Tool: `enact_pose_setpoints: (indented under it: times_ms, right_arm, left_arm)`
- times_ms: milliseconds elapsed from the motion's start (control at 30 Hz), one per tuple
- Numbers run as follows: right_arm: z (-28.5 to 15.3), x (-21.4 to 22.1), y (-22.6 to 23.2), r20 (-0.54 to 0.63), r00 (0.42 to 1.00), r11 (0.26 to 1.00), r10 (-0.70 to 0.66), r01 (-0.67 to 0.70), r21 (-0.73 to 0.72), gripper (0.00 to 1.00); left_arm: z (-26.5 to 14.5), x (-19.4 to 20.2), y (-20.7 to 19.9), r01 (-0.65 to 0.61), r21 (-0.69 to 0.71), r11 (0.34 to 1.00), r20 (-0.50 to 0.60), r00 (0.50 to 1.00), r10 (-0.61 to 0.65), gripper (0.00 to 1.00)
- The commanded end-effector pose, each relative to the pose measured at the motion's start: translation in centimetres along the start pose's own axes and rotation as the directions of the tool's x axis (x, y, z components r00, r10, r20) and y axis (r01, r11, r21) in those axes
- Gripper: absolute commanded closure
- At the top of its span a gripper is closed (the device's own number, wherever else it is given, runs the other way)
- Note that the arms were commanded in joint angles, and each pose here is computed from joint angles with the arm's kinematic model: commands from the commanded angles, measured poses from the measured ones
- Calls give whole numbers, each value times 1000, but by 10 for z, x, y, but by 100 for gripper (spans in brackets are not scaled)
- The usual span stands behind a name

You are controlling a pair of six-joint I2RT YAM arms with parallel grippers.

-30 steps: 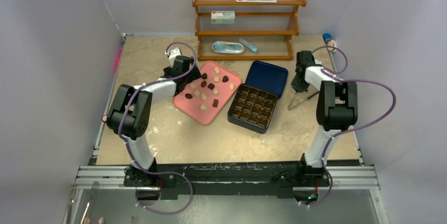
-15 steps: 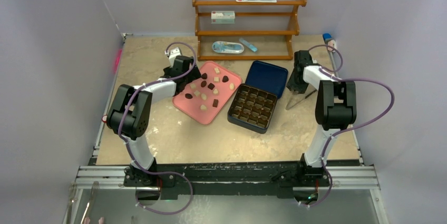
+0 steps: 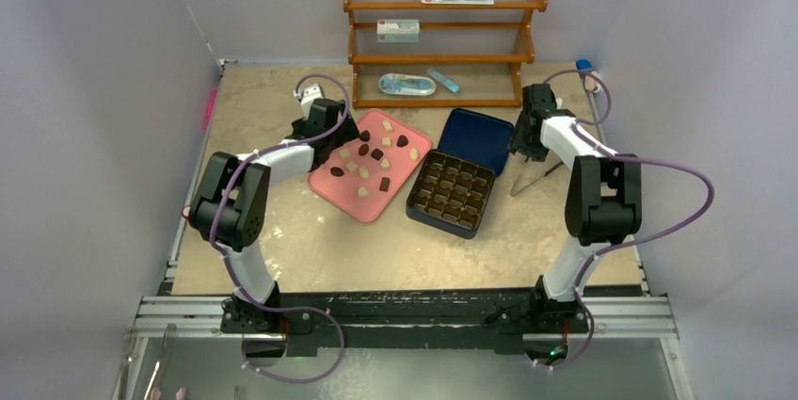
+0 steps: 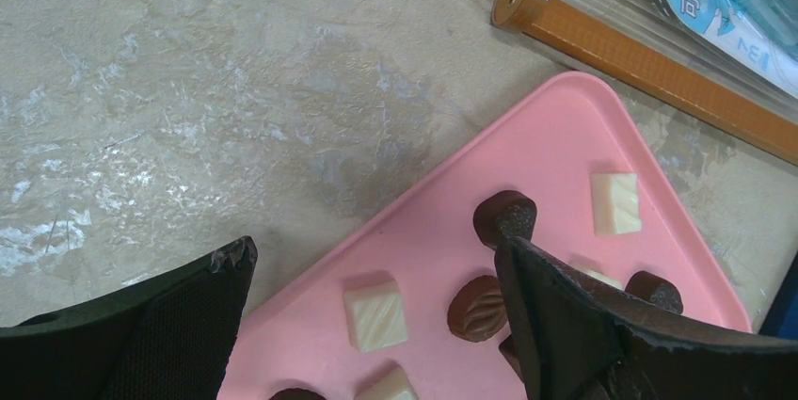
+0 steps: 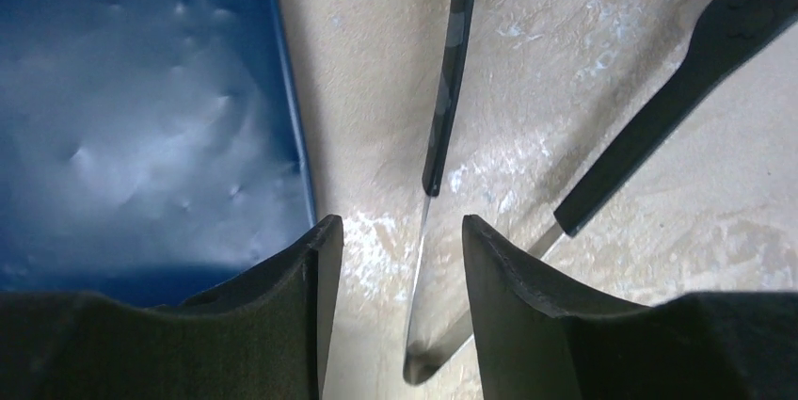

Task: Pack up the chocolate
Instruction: Move the clamp to the center of the board, then pick up the clamp at the center of the board.

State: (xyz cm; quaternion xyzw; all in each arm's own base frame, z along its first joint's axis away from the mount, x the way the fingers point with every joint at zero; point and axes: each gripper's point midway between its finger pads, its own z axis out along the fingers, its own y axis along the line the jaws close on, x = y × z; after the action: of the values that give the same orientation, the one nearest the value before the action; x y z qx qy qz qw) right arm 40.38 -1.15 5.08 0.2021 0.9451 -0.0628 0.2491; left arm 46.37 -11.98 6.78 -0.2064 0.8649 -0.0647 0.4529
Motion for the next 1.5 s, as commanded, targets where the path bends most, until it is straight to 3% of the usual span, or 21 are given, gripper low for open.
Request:
enact_pose_setpoints:
  times_ms: [0, 233, 467, 767, 967, 1233, 1467]
  right_arm:
    - [-39, -21, 2, 85, 996, 1000, 5, -7, 17, 47]
    - [-71, -3, 3, 151, 988, 987, 41, -64, 151, 48]
    - [-77, 32, -1, 138, 984, 930, 108, -150, 336, 48]
    - [-90, 40, -11, 203, 970, 929, 138, -197, 312, 45]
    - [-85, 49, -14, 181, 976, 931, 120, -174, 320, 21]
    - [-70, 51, -15, 171, 980, 927, 98, -152, 343, 18]
    - [-50, 49, -28, 160, 972, 923, 171, -215, 319, 19]
  left_arm:
    - [-13, -26, -14, 49, 55, 997, 49, 997, -51, 3]
    - [-17, -36, -26, 43, 111, 993, 65, 997, -50, 3]
    - [-17, -40, -34, 11, 148, 989, 79, 997, -23, 2]
    - [-13, -39, -41, -5, 185, 983, 80, 997, -10, 2]
    - [-9, -38, -43, -7, 190, 982, 87, 996, -9, 1]
    - [-7, -44, -48, -25, 228, 973, 123, 992, -3, 1]
    - [-7, -49, -56, -39, 301, 953, 169, 986, -13, 1]
